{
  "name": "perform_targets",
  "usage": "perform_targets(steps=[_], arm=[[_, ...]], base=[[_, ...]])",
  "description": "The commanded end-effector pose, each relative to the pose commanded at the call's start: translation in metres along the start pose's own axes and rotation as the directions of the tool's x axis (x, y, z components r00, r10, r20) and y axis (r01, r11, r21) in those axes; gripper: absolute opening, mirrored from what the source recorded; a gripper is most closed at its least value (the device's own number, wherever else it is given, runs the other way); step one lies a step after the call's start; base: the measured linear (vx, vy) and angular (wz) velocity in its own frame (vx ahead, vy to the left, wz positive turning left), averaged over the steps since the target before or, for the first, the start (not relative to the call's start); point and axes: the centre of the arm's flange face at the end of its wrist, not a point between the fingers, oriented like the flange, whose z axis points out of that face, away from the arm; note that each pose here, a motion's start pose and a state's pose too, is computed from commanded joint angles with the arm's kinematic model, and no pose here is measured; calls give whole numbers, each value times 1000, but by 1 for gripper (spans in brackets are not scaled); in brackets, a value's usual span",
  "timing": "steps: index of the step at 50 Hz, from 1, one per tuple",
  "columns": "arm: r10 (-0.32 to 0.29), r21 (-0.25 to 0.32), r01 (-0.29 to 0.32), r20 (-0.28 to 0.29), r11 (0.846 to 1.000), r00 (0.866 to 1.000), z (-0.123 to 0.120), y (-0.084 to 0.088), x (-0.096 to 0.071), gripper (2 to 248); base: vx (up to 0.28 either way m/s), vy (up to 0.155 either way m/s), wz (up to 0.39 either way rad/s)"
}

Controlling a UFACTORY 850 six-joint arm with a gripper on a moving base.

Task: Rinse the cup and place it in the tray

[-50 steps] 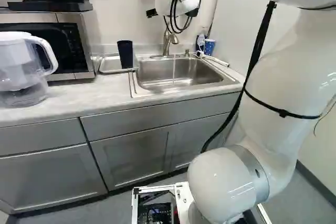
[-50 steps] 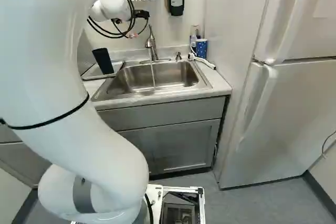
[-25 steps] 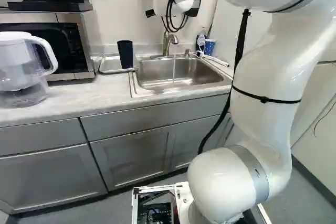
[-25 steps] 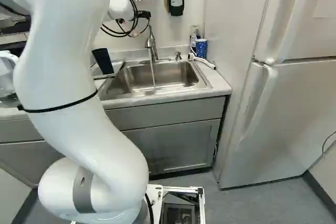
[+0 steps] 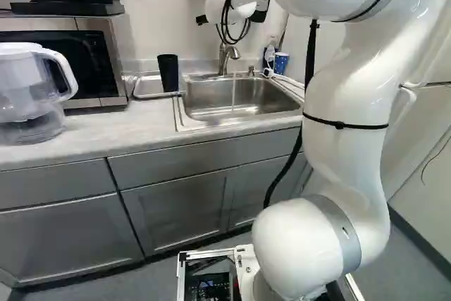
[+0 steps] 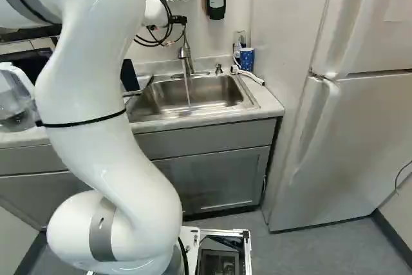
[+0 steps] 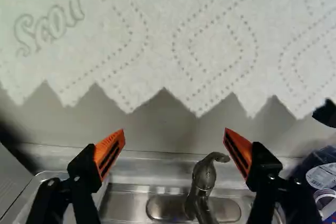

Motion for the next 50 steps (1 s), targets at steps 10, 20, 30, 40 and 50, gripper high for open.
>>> perform_targets(steps=[10,20,30,40,50], arm=[[0,-1,0,-2,1000,1000,5,1,0,247],[0,-1,0,-2,1000,1000,5,1,0,247],[0,-1,0,1,1000,1000,5,1,-1,247],[0,0,0,6,1000,1000,6,0,-4,247],[0,0,0,7,1000,1000,6,0,-4,247]], base=[[0,0,0],[0,0,0],[0,0,0],[0,0,0],[0,0,0]])
